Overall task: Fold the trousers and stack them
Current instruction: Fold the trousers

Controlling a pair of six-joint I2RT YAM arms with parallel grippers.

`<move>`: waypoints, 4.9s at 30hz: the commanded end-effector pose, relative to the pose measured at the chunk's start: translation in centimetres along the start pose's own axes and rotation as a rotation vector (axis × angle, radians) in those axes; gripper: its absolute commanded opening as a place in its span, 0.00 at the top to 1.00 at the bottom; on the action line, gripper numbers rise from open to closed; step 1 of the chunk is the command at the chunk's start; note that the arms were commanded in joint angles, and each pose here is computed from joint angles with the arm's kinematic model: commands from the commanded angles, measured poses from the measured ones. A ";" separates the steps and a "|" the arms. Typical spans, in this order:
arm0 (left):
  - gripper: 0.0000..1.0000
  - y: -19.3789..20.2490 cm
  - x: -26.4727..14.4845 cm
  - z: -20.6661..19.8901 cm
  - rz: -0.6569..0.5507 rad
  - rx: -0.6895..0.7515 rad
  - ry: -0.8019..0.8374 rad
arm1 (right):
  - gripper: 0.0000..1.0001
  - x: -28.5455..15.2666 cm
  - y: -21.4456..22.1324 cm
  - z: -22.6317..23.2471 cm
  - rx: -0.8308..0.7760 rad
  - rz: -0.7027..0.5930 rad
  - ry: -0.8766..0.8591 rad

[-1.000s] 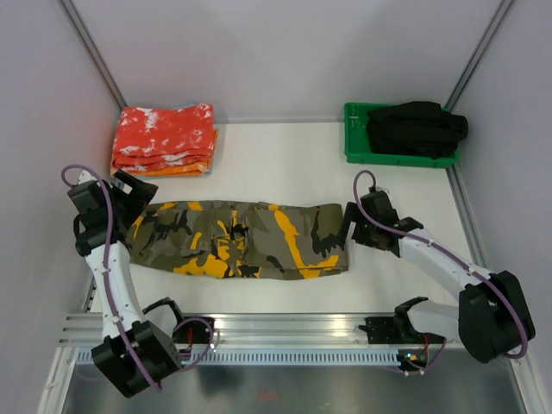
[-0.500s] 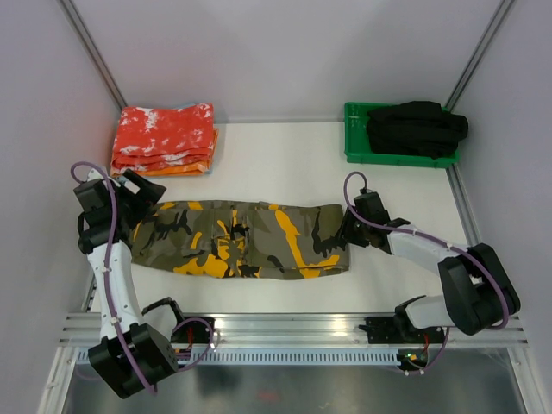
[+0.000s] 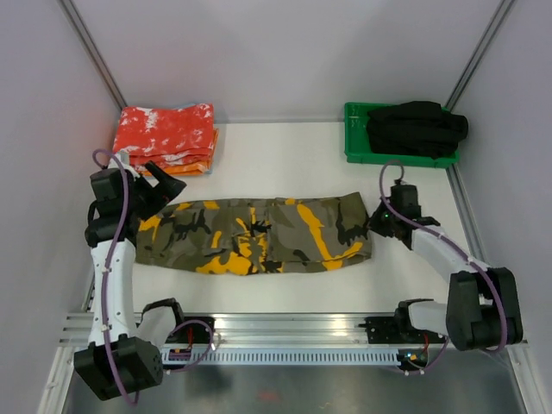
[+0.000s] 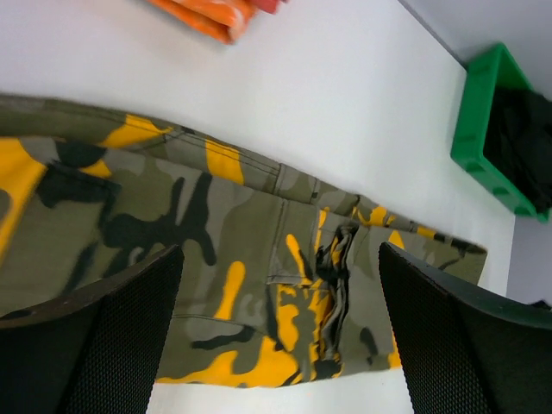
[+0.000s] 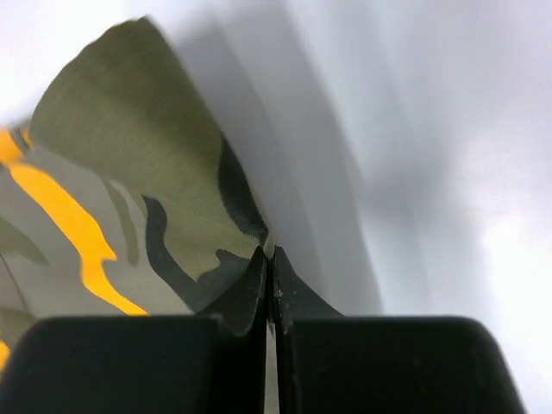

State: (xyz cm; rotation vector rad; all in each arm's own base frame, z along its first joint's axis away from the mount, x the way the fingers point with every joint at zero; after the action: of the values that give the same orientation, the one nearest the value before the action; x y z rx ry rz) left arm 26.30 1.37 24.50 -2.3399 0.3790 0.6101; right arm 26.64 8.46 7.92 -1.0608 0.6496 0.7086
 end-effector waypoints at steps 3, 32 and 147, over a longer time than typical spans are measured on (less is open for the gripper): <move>0.01 1.2 -0.1 -3.1 0.040 0.111 0.046 | 1.00 -3.5 -5.6 -5.4 0.043 -0.123 0.075; 0.00 -4.2 -3.7 7.5 -0.248 -0.226 -0.537 | 1.00 -8.4 -2.5 33.1 -0.389 -0.063 -0.625; 0.10 14.9 9.9 -4.4 0.337 0.357 0.063 | 0.63 1.6 -4.2 7.8 -0.256 0.022 -0.158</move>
State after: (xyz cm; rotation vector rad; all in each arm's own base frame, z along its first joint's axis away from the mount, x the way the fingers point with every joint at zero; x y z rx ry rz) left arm 27.23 -13.41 13.00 -1.9177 0.9689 0.6401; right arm 31.30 14.48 9.63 -1.2132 0.4946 0.9065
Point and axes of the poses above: each gripper's point midway between its finger pads, its own x axis out along the fingers, its own z axis along the line the jaws close on, y = z × x, the point moved 4 cm from there along -x, back along the fingers, and after that the axes turned 8 degrees about -x, right-handed, at the moved point
